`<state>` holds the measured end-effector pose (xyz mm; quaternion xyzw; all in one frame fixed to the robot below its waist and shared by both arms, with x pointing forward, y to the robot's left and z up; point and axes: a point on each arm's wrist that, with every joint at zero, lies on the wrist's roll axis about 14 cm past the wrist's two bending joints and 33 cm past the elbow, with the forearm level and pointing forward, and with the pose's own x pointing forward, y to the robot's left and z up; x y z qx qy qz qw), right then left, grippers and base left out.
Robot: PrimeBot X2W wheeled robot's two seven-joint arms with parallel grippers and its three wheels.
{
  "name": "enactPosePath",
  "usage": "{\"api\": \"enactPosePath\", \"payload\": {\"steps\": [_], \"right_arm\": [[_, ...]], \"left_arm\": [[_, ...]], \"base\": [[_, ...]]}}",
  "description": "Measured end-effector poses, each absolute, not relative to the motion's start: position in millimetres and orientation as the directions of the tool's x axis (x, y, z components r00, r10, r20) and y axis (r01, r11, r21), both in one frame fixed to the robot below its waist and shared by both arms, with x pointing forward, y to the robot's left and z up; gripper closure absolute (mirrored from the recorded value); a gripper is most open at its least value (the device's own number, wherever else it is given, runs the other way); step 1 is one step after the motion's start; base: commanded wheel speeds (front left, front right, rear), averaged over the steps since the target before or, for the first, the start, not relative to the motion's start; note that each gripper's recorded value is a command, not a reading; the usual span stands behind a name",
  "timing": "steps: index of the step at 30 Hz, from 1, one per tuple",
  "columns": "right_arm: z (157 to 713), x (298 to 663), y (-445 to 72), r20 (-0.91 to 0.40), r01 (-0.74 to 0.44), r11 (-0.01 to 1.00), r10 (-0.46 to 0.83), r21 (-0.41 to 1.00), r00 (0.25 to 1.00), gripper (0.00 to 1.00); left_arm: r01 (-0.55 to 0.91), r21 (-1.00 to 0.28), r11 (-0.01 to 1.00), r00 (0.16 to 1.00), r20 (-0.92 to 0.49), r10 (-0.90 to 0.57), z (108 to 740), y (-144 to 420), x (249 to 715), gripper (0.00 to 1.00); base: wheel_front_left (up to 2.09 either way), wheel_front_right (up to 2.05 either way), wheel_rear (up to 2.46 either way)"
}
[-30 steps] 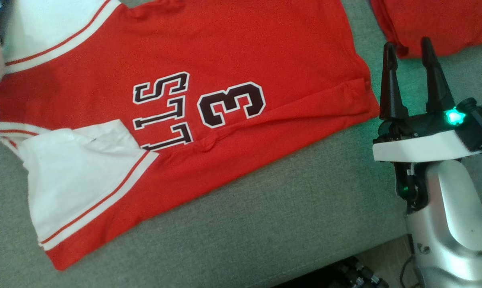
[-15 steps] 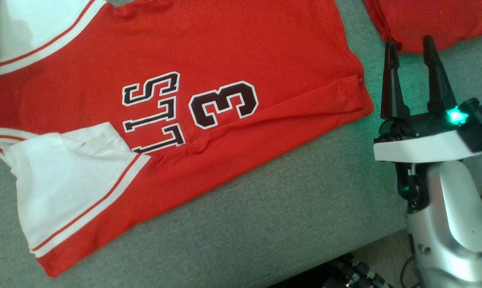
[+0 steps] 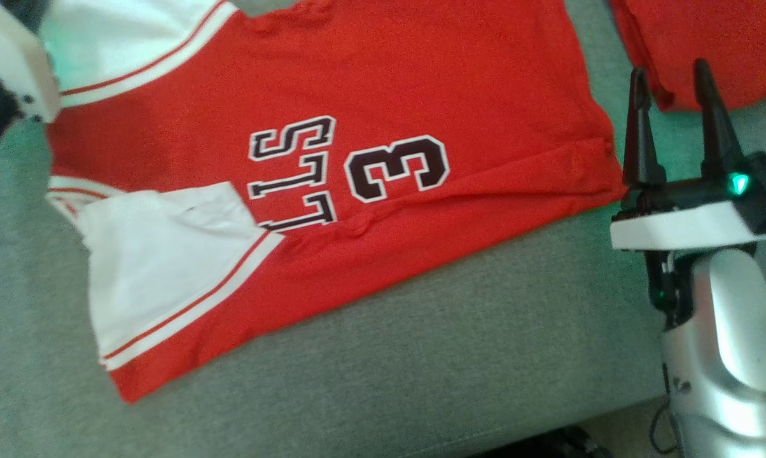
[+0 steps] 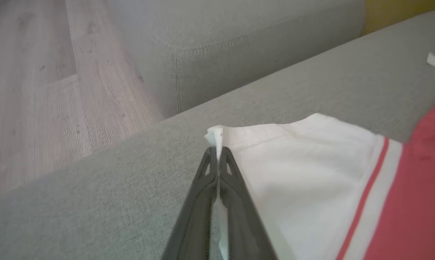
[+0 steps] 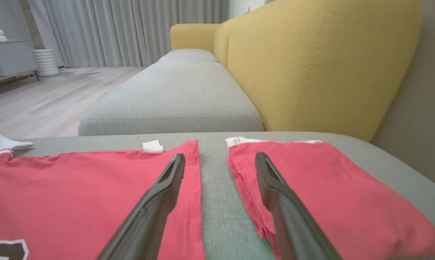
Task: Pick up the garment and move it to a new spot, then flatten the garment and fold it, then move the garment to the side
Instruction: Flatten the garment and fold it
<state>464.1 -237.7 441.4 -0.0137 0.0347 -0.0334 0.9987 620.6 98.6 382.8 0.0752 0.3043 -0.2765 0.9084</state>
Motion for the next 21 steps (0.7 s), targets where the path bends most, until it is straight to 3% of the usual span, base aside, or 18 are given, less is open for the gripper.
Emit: {"api": "enactPosePath", "payload": {"steps": [10, 16, 21], "right_arm": [[455, 520, -212, -0.157, -0.010, 0.993, -0.009, -0.114, 0.988, 0.00], [440, 555, -187, -0.318, -0.067, 0.990, 0.023, -0.127, 0.948, 0.00], [416, 574, -200, -0.454, -0.065, 0.981, -0.026, -0.184, 0.891, 0.00]], "left_arm": [[0.617, 0.085, 0.782, 0.755, -0.343, -0.559, 463, 91, 595, 1.00], [0.636, 0.107, 0.764, 0.751, -0.314, -0.581, 474, 98, 556, 1.00], [0.669, 0.108, 0.735, 0.727, -0.300, -0.618, 481, 93, 529, 1.00]], "base": [[0.00, 0.00, 0.00], [0.00, 0.00, 0.00], [0.00, 0.00, 0.00]]}}
